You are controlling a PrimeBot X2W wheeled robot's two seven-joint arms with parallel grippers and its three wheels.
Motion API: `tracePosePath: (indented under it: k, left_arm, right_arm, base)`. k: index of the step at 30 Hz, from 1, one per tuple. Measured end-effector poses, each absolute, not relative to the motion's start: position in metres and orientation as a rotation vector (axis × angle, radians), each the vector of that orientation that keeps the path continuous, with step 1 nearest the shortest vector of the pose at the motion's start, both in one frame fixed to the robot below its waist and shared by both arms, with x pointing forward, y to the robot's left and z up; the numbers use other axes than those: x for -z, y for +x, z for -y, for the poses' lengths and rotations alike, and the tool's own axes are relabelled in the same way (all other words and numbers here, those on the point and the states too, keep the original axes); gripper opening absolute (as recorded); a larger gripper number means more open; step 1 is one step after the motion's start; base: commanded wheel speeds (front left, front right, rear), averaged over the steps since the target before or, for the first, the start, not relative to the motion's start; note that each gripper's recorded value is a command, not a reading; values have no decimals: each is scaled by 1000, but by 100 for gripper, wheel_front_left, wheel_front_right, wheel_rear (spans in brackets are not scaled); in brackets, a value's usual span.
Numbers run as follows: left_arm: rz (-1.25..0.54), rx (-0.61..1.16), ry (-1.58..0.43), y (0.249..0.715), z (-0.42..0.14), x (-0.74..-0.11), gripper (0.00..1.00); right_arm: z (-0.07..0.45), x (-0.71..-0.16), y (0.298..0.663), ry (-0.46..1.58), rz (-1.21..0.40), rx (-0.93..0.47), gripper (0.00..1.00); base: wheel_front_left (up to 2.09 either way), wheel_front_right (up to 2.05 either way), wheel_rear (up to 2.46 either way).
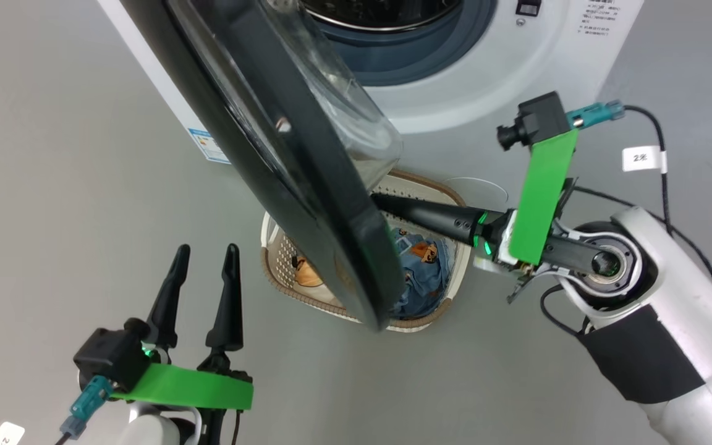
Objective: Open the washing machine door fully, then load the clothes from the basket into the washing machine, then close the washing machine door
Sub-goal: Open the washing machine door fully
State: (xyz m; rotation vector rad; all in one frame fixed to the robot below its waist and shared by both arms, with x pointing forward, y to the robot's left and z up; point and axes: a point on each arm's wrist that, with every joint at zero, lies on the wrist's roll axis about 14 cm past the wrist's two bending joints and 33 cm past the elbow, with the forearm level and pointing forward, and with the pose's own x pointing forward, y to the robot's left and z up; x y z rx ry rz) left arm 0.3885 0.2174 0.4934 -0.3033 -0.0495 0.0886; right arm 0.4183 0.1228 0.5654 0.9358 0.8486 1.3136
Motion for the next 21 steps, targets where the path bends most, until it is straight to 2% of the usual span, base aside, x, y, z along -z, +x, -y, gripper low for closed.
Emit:
tracePosePath:
  k: [9,21]
  left_arm:
    - [54,-116,-303,376,-225,-495,100]
    - [60,-127,-300,367,-228,-497,100]
  right_arm:
    - [-144,-575,385,910,-893,-1421,0]
    - [-142,-582,377,941,-869,-1402,0]
  base:
    - [0,0,0]
    - [0,0,0]
